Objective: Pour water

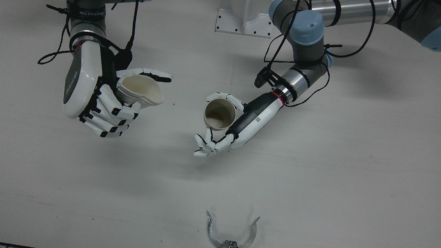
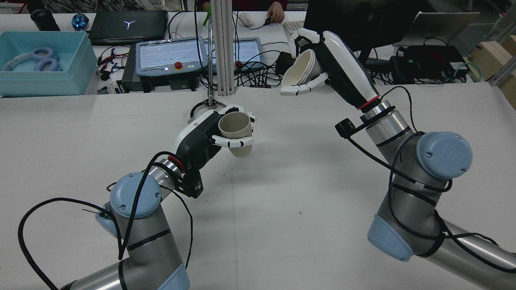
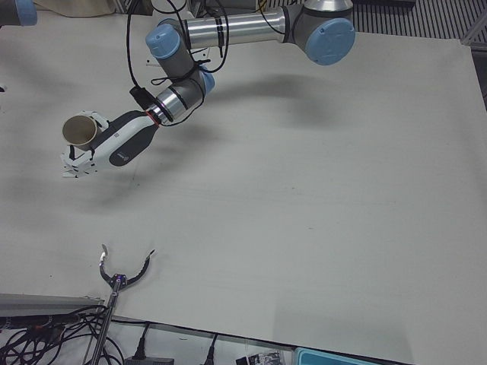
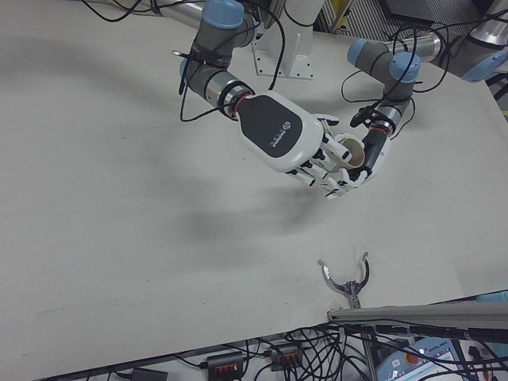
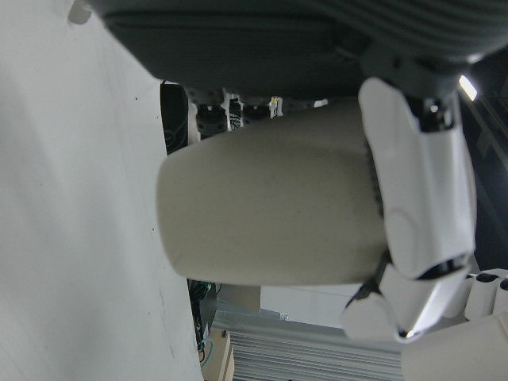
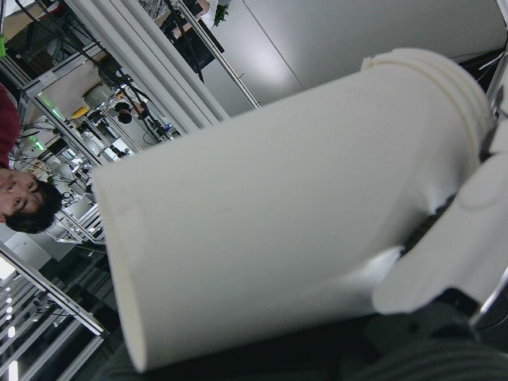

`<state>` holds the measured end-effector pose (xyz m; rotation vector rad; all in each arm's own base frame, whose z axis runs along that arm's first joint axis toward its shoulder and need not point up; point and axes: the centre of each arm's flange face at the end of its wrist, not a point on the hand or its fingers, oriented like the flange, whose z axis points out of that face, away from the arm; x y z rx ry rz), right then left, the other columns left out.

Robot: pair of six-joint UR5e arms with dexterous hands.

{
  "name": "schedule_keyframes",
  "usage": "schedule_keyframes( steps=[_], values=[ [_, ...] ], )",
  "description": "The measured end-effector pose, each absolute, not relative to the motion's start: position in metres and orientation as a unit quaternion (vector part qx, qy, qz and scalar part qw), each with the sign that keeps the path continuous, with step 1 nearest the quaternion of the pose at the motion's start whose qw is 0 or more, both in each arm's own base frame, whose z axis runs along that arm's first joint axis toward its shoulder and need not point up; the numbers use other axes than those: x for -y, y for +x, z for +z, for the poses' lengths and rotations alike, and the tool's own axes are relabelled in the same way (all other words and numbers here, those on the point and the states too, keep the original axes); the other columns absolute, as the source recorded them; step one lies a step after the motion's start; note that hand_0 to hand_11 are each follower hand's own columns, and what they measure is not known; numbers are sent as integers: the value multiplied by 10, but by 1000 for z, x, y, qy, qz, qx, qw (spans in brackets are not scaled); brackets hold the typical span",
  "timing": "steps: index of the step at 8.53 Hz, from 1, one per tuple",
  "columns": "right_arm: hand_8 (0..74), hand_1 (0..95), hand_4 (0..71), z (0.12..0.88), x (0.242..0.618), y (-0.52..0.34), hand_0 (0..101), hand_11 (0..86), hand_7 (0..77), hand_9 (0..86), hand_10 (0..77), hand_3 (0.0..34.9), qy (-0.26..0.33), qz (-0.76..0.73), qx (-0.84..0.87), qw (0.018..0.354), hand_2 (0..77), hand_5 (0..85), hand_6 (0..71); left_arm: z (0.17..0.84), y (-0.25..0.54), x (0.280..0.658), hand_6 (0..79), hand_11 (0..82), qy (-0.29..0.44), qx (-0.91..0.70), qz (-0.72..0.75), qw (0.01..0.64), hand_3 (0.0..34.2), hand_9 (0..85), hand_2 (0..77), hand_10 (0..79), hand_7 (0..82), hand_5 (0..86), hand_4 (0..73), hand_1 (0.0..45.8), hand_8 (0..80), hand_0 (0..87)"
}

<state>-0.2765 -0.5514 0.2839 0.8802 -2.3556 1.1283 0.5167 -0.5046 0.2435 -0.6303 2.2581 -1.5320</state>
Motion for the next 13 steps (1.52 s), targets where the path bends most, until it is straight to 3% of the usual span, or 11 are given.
schedule_keyframes(
  steps=[1, 3, 6, 9, 10, 13],
  values=[
    [584, 38, 267, 266, 540, -269, 462, 665, 698, 698, 475, 0, 348, 377, 832, 209, 185, 698, 693, 240, 518, 504, 191, 267, -222, -795, -538, 170, 0, 191, 338, 174, 436, 693, 114, 196, 104, 516],
    [502, 54, 344, 250, 523, -252, 480, 595, 698, 687, 425, 0, 390, 349, 818, 240, 295, 698, 693, 238, 530, 492, 191, 267, -228, -794, -535, 177, 0, 191, 344, 174, 442, 693, 114, 191, 104, 521],
    [458, 60, 393, 252, 531, -214, 470, 535, 698, 627, 382, 0, 420, 335, 798, 273, 289, 687, 693, 236, 539, 482, 191, 267, -232, -794, -531, 183, 0, 191, 344, 174, 442, 687, 114, 191, 104, 520],
    [431, 60, 436, 255, 539, -193, 468, 507, 709, 595, 360, 0, 433, 335, 789, 278, 289, 698, 665, 237, 539, 481, 191, 267, -232, -794, -531, 183, 0, 191, 344, 169, 442, 693, 114, 191, 104, 516],
    [431, 60, 442, 262, 540, -190, 457, 507, 704, 595, 360, 0, 433, 341, 786, 281, 218, 693, 665, 239, 536, 484, 191, 267, -231, -794, -532, 182, 0, 191, 344, 169, 442, 693, 114, 191, 104, 518],
    [453, 54, 420, 335, 537, -163, 457, 540, 704, 616, 387, 0, 359, 442, 785, 246, 202, 698, 660, 270, 494, 519, 185, 267, -211, -790, -551, 165, 0, 158, 333, 174, 420, 687, 120, 191, 104, 513]
  ],
)
